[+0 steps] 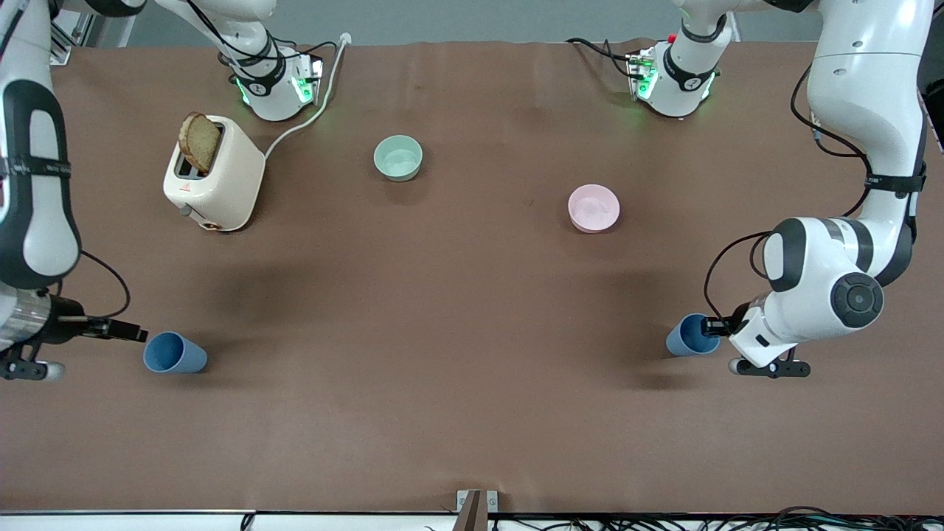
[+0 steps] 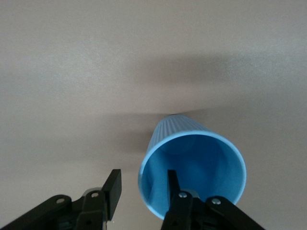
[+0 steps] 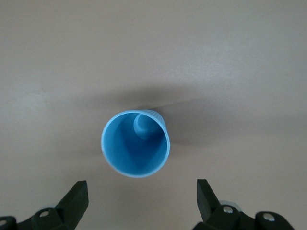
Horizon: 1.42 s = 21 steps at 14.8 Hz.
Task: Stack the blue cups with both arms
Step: 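Close both grippers around the rims of the blue cups, then carry the cup with the left gripper to the table middle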
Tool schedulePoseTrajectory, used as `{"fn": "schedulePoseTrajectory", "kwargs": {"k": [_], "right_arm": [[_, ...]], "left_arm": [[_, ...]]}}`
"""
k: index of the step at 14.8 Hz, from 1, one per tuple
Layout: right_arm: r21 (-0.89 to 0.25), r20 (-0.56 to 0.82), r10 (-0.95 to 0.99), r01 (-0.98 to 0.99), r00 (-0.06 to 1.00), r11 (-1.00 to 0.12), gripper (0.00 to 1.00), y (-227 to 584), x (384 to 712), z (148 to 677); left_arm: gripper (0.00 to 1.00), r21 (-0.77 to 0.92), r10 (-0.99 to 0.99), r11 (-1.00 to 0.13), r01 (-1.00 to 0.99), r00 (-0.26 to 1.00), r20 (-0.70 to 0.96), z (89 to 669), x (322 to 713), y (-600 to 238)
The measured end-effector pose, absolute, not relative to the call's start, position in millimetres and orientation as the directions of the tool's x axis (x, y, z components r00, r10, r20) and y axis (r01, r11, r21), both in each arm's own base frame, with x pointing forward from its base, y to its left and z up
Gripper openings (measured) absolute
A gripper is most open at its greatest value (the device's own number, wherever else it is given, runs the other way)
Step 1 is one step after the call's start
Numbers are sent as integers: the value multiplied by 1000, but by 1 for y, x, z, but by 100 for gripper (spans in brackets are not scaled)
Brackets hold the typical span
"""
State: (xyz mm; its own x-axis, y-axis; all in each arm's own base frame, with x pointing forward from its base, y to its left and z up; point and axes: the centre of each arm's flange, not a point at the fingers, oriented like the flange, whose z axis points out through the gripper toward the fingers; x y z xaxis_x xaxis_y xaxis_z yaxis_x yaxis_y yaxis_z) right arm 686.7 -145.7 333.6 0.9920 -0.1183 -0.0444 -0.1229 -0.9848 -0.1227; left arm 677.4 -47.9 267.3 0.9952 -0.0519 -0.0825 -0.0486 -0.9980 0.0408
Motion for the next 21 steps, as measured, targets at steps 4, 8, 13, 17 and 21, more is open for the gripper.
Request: {"fn": "schedulePoseTrajectory", "kwargs": {"k": [4, 8, 13, 17, 21], "right_arm": [[-126, -35, -72, -75, 997, -989, 97, -155, 689, 308], [-153, -38, -66, -71, 997, -986, 89, -165, 689, 275], [-146, 13, -50, -48, 999, -988, 73, -159, 693, 252], [-174, 18, -67, -63, 998, -983, 29, -156, 693, 250], [-197, 0, -50, -49, 999, -979, 5, -143, 694, 261]], "left_arm": [[10, 42, -56, -998, -53, 995, -82, 264, 678, -51], [5, 51, -55, -997, -52, 997, -56, 278, 682, -78], [5, 133, 43, -990, 47, 998, -35, 323, 657, -213], [5, 150, 126, -979, 135, 990, -70, 334, 604, -341], [5, 118, 162, -977, 176, 979, -126, 309, 544, -433]]}}
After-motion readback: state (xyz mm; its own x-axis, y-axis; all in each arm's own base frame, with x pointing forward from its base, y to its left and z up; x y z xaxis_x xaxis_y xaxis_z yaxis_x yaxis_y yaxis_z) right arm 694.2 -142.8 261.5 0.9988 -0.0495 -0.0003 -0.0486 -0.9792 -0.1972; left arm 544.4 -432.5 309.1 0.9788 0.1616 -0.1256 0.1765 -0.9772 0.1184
